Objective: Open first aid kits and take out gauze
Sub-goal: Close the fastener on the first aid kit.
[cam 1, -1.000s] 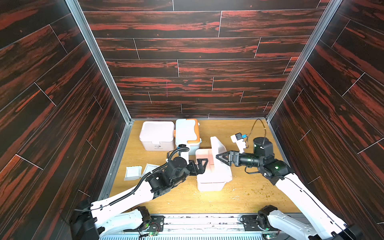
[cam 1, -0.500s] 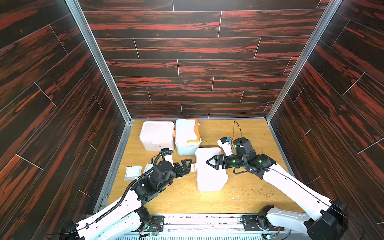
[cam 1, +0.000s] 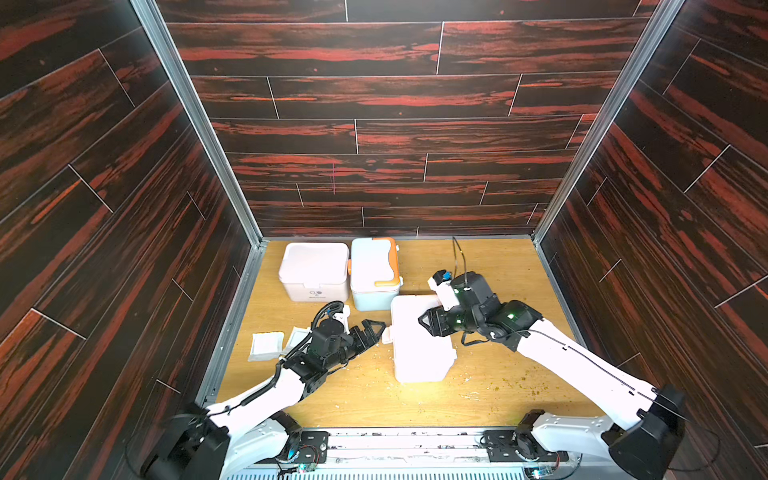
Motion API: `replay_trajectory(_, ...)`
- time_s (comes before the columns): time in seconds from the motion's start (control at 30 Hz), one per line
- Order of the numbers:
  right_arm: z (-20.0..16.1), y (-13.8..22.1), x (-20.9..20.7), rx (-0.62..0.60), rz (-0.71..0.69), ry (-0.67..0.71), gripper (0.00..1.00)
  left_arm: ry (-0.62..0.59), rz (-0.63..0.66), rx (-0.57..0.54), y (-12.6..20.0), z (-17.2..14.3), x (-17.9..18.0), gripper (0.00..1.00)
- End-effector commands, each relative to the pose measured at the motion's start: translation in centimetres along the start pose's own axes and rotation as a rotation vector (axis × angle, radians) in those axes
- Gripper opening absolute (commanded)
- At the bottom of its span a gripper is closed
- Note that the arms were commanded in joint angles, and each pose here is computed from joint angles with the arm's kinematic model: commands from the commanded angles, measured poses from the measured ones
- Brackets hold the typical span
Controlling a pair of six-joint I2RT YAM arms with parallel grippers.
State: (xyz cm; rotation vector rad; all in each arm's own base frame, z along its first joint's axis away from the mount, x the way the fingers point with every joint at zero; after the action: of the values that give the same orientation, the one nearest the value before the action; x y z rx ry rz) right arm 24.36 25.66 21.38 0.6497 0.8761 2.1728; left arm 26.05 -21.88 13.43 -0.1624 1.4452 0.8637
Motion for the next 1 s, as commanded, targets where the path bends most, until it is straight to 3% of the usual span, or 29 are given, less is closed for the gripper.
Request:
replay_trajectory(0.0, -0.5, -1.0, -0.7, 0.057, -0.111, 0.07, 0.57, 0.053, -0.206, 0.066, -0.5, -0.5, -3.6, 1.0)
replay_trajectory(0.17, -1.7, -2.4, -0.6, 0.127, -0.172, 0.128, 0.46, 0.102, -0.281, 0.138, -1.7, -1.3, -3.8, 1.0)
replay_trajectory(0.63, -2.7, -3.4, 0.1, 0.151, -0.129, 0.123, 0.46, 0.191, -0.459, 0.184, -1.8, -1.8, -5.6, 1.0)
replay_trajectory(0.97, -2.9, -3.6, 0.4, 0.15, -0.11, 0.122, 0.45, 0.161, -0.43, 0.145, -0.8, -1.5, -5.8, 1.0)
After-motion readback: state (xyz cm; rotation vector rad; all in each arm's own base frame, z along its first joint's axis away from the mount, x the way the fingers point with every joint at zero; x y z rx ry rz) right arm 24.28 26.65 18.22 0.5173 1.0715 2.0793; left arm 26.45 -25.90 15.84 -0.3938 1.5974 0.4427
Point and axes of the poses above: each gripper's point midway between its finger pads, its own y axis back along the fingers, its own x axis along the line the jaws close on, z = x × y, the point moved 1 cm from there along y, back along the fingers, and after that the axes turned 9 degrees about y, right-handed, at the moved point
